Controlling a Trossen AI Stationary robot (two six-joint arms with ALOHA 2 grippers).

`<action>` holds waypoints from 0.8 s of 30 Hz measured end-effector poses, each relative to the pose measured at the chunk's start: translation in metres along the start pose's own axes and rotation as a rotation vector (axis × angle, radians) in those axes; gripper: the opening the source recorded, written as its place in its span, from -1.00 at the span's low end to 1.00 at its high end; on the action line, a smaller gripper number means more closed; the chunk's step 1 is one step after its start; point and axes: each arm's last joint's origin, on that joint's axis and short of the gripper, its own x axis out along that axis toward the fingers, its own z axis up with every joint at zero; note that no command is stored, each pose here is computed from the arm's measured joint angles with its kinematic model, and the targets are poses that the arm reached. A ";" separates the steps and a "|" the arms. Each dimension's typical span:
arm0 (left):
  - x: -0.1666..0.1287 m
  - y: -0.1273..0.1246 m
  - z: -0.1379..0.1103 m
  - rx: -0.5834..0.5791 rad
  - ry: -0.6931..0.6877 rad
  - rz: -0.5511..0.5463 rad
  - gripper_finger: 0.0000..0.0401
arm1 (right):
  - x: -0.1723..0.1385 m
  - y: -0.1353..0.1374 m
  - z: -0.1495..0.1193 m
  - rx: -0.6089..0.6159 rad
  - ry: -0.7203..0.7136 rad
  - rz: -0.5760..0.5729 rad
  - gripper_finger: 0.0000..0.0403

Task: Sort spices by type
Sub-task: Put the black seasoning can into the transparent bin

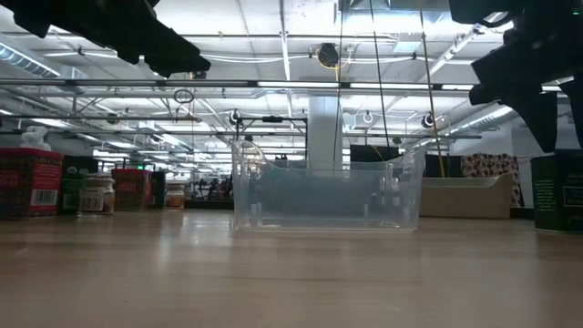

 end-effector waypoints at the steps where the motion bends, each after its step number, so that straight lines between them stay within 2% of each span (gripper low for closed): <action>1: 0.000 0.000 0.000 0.000 0.000 0.000 0.08 | 0.000 0.000 0.000 0.000 0.000 0.000 -0.22; 18: 0.000 0.000 0.000 0.000 0.000 0.000 0.08 | 0.000 0.000 0.000 0.040 0.001 -0.001 -0.20; 24: 0.000 0.000 0.000 0.002 -0.001 0.000 0.08 | 0.000 0.000 0.000 0.065 -0.001 -0.009 0.08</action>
